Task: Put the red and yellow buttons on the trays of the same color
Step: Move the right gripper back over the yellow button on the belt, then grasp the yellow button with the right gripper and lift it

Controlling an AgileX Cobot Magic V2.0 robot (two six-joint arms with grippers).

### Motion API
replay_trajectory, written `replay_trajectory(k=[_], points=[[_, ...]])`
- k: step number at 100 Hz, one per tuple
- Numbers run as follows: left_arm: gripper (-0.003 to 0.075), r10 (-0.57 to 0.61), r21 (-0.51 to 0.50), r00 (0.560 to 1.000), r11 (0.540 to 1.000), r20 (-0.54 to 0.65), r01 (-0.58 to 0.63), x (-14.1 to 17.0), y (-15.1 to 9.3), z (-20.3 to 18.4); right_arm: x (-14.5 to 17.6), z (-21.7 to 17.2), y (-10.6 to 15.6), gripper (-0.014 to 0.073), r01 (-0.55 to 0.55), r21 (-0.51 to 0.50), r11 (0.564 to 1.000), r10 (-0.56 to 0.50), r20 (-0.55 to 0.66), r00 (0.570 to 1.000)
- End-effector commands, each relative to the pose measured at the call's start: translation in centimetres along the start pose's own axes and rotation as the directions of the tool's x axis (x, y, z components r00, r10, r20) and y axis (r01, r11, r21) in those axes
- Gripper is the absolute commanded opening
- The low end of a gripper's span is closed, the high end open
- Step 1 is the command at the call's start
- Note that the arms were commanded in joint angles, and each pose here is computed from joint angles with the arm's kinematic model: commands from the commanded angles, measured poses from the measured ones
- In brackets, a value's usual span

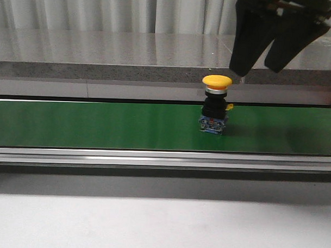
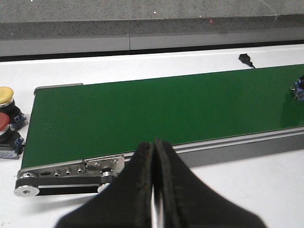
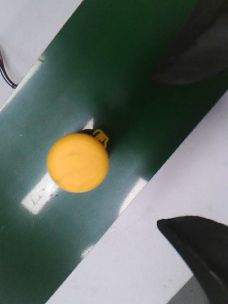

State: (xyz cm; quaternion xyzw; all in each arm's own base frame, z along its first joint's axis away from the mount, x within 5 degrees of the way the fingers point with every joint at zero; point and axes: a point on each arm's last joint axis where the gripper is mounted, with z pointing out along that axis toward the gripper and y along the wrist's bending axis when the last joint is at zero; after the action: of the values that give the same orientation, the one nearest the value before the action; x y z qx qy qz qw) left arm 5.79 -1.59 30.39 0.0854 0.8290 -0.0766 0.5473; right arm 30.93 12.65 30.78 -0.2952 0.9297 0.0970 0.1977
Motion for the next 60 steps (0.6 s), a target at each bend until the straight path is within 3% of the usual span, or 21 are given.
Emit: replay_trajectory(k=[1,30,52,60], points=[[-0.0021,-0.014,0.009,0.996,1.0,0.089,0.013,-1.3,-0.1,-0.3,-1.2,-0.6,0.1,0.0572,0.024,0.012,1.0,-0.025,0.102,0.994],[-0.0021,-0.014,0.009,0.996,1.0,0.089,0.013,-1.3,-0.1,-0.3,-1.9,1.9,-0.6,0.0544,0.033,0.019,0.999,-0.035,0.099,0.994],[-0.0021,-0.014,0.009,0.996,1.0,0.089,0.013,-1.3,-0.1,-0.3,-2.2,1.9,-0.7,0.0196,0.03,0.03,0.999,-0.034,0.132,0.991],[-0.0021,-0.014,0.009,0.996,1.0,0.089,0.013,-1.3,-0.1,-0.3,-2.3,1.8,-0.6,0.0111,0.024,0.026,0.999,-0.028,0.144,0.989]])
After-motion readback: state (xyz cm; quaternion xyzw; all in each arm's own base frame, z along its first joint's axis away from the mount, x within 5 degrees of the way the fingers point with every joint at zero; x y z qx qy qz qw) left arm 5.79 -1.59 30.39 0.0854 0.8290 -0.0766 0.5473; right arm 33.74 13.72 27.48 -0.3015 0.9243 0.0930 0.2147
